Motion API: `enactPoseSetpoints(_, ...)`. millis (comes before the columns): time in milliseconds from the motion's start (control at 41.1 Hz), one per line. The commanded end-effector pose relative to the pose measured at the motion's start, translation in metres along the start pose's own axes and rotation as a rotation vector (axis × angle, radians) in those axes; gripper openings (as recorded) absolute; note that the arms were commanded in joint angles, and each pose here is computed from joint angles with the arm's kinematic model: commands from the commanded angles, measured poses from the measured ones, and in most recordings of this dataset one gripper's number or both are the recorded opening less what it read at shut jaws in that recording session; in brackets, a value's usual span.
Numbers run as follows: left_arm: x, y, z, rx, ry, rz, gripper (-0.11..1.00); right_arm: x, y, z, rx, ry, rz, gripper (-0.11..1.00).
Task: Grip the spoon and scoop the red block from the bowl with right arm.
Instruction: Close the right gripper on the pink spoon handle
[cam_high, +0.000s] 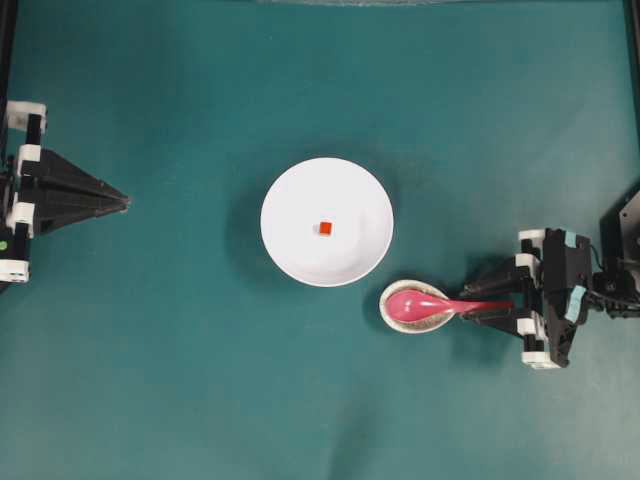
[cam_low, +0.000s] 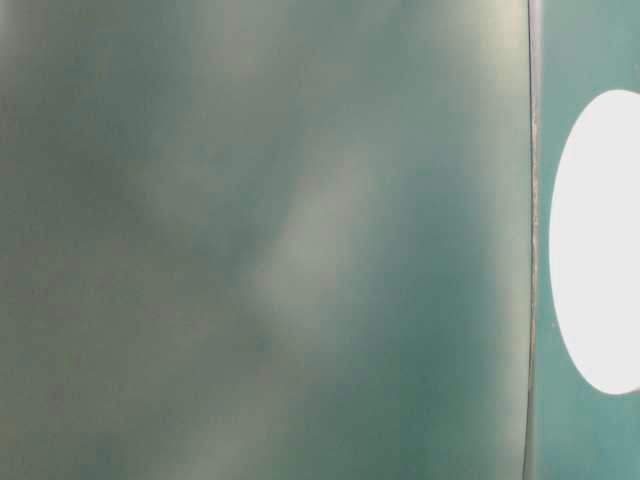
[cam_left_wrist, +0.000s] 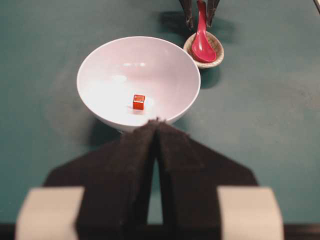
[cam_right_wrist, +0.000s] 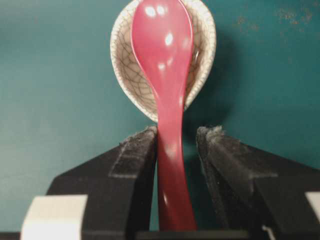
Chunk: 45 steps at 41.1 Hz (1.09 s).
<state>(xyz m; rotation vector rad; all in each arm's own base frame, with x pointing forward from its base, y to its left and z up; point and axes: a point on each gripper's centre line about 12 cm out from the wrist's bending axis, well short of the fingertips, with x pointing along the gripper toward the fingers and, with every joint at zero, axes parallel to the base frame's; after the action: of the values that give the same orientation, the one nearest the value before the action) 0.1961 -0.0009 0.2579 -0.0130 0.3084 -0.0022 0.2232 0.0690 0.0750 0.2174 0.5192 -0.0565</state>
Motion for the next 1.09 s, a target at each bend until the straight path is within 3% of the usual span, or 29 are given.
enactPoseSetpoints(0,0.0007,-0.0004,0.0094,0.003,-0.020,-0.001,0.00,-0.0005,0.0014,0.0028,-0.002,-0.016,0.005,0.43)
enactPoseSetpoints(851,0.0003,-0.0004,0.0101,0.002,-0.021,-0.001,0.00,0.0027,0.0061,0.0071,-0.075,-0.029,0.014,0.43)
enactPoseSetpoints(1070,0.0007,-0.0004,0.0092,0.000,-0.018,-0.001,0.00,0.0018,0.0070,0.0092,-0.110,-0.037,0.019,0.38)
